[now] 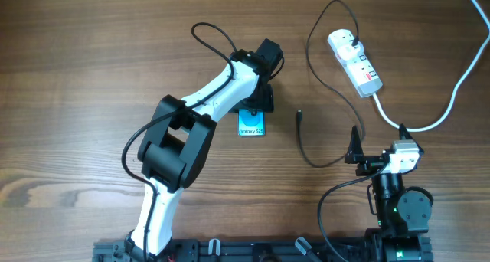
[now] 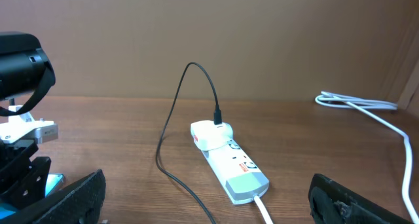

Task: Plug charger to phone and switch on socket

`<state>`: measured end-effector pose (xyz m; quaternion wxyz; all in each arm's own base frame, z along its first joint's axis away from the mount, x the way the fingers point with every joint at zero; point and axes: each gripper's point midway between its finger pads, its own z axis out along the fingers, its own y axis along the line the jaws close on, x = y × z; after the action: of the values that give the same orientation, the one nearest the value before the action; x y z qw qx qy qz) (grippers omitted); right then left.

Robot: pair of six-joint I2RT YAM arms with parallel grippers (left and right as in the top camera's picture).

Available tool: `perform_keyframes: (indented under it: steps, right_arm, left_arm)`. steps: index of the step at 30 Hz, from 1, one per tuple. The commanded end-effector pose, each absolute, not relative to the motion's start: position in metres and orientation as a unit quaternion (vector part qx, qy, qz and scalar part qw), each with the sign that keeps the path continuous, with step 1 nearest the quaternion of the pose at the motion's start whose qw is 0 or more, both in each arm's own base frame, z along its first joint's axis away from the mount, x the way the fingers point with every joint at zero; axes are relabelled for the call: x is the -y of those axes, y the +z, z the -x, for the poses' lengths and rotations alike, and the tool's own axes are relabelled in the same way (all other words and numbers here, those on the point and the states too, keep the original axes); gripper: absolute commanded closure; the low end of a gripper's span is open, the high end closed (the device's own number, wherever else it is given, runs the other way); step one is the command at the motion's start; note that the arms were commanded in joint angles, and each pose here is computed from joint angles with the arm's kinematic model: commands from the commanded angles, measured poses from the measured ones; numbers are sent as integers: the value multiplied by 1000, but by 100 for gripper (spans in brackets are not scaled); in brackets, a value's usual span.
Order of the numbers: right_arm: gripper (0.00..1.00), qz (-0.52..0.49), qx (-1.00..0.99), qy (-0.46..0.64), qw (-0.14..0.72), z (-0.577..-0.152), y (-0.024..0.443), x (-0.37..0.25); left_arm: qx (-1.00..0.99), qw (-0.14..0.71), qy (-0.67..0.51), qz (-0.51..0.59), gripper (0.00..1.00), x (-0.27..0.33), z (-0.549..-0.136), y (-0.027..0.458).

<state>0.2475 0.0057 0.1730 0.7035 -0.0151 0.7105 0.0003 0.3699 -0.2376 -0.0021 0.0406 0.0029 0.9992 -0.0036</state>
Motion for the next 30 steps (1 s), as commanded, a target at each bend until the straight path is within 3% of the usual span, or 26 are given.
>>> perform_keyframes:
  steps: [1,30]
  right_arm:
    - [0,16,-708,-1,706,-247,174,-5]
    - [0,16,-708,-1,706,-247,174,-5]
  left_arm:
    - [-1000,8,20,-3,28,226,-358,-24]
    - [-1000,-14,-10,-1,28,237,-355,-12]
